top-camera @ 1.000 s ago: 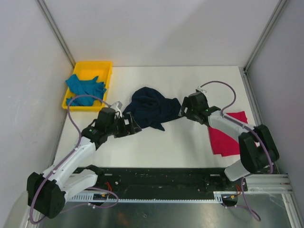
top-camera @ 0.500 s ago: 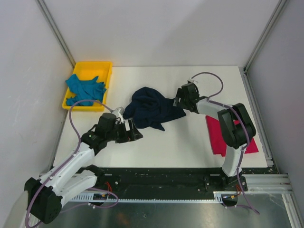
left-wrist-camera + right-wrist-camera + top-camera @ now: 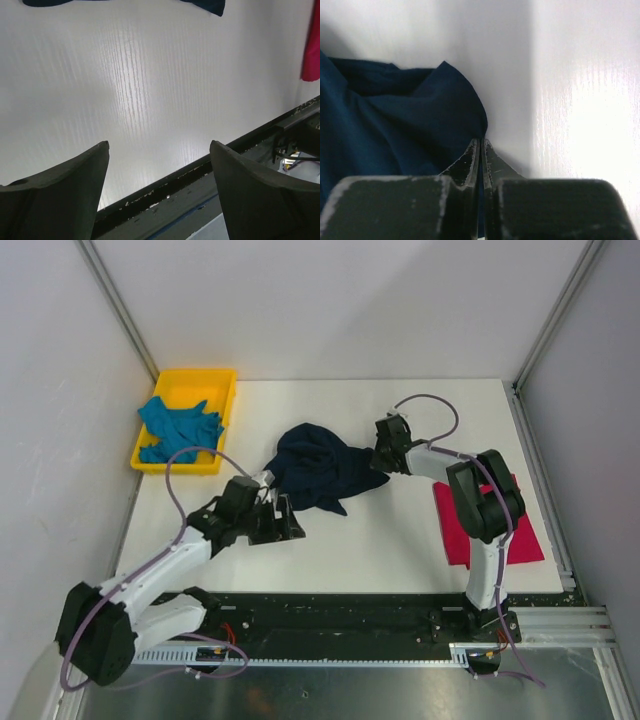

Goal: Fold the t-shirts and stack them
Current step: Flatten out the tshirt

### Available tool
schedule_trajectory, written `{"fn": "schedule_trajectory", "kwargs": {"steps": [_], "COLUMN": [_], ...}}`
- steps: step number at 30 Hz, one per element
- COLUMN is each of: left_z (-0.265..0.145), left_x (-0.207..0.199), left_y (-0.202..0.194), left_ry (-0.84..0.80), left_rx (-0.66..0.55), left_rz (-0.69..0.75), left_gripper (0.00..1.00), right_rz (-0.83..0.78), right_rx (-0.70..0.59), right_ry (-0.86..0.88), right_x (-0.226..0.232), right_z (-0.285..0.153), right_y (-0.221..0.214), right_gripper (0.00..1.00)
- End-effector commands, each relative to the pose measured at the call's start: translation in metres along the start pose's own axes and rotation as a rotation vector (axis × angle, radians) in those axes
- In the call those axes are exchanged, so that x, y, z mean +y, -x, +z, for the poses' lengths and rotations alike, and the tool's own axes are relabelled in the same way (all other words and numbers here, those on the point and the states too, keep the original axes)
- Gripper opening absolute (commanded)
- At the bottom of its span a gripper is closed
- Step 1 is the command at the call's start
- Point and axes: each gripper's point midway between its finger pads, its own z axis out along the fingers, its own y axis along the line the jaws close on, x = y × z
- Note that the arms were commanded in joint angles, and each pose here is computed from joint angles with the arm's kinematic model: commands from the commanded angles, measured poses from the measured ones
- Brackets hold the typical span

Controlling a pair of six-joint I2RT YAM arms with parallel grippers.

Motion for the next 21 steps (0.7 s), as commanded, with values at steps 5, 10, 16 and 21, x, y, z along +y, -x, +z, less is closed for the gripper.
{"fn": "schedule_trajectory", "kwargs": {"steps": [5, 10, 16, 21], "left_z": [0.028, 0.052, 0.080, 0.107], "left_x": [-0.032, -0.048, -0.063, -0.074], "left_y": [0.030, 0.037, 0.040, 0.044], "left_ry": [-0.009, -0.008, 0.020, 0.027], "left_rx": [-0.019, -0.008, 0.006, 0.024], "left_rz": [0.014, 0.021, 0.033, 0.047], "left_gripper": [0.81, 0.77, 0.74, 0.72], "right_rz": [0.039, 0.071, 0.079, 0.082], "right_rx": [-0.017, -0.074, -0.148, -0.168], "right_ry": [-0.007, -0.024, 0.025, 0.077], "right_x": [-0.005, -0.023, -0.024, -0.018], "right_z": [-0.064, -0.126, -0.184, -0.205], "right_y": [0.010, 0.015, 0.028, 0.033], "right_gripper": [0.00, 0.00, 0.00, 0.00]}}
